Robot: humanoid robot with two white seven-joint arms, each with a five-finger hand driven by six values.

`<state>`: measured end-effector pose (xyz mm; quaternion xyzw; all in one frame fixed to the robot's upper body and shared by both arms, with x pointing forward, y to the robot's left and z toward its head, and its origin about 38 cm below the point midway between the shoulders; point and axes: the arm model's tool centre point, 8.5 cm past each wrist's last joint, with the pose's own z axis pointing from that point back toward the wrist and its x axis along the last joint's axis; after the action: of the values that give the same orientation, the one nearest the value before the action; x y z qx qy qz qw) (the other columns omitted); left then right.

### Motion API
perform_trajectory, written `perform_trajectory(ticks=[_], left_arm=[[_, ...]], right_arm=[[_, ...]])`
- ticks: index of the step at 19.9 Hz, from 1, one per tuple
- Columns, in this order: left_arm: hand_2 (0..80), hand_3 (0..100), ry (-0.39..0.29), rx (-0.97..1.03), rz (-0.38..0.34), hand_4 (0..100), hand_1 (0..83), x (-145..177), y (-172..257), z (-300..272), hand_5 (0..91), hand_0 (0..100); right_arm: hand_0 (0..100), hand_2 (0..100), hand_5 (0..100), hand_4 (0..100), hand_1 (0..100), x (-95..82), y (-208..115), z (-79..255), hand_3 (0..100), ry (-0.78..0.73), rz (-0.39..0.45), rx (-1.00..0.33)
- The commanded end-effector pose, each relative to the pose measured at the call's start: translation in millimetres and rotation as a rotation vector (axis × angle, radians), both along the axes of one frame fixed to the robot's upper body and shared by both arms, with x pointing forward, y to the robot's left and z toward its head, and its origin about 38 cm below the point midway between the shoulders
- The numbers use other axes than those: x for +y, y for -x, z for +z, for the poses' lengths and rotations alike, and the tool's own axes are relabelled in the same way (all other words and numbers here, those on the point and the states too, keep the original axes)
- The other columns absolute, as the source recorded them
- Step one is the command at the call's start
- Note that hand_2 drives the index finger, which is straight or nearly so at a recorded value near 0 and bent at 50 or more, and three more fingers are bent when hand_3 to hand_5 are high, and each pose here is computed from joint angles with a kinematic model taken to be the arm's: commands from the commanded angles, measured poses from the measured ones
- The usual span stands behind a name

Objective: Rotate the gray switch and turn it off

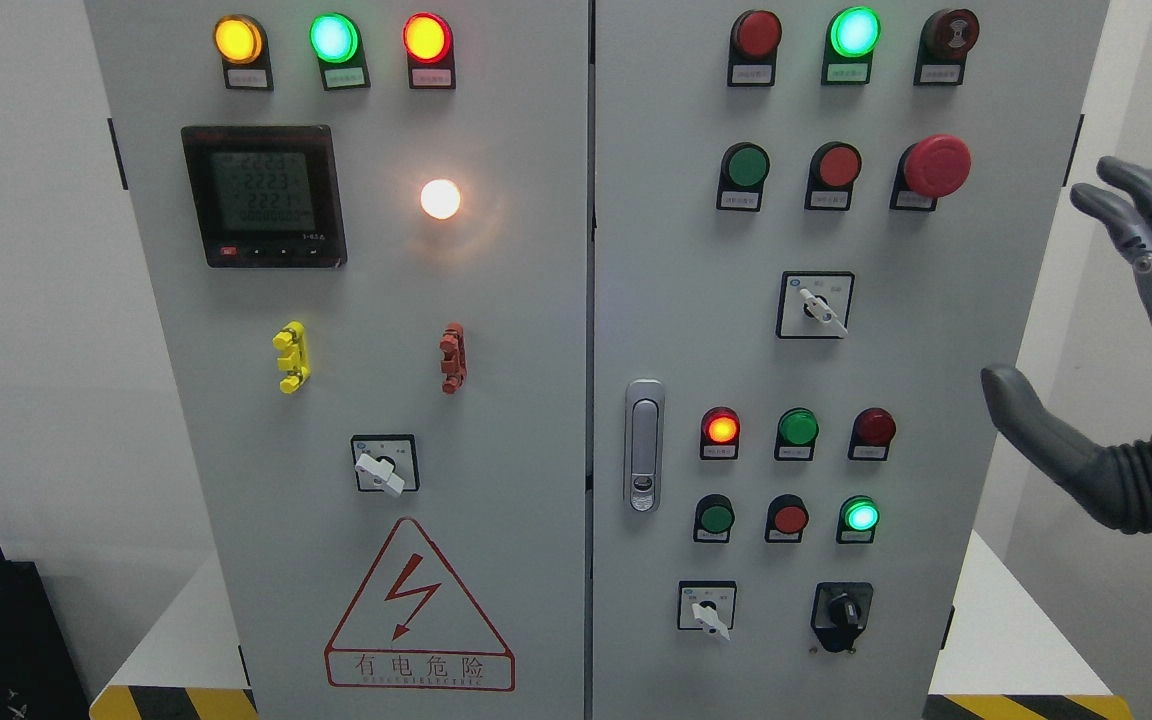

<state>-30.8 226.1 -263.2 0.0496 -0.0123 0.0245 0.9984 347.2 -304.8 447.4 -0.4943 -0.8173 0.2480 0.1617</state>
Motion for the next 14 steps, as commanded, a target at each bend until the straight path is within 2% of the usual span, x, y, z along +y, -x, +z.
perform_trajectory(ticks=[1, 14], left_arm=[[0.0, 0, -0.002, 0.014, -0.001, 0, 38.9, 0.2, 4.8, 0.5, 0.0, 12], [0.0, 0, -0.002, 0.014, -0.001, 0, 38.9, 0.2, 4.8, 0.5, 0.0, 12]], right_arm=[[28, 3, 0, 0, 26, -0.4, -2.7, -1.1, 0, -0.010, -0.001, 0.008], [28, 3, 0, 0, 27, 1.0, -3.4, -3.4, 0, -0.010, 0.003, 0.013]])
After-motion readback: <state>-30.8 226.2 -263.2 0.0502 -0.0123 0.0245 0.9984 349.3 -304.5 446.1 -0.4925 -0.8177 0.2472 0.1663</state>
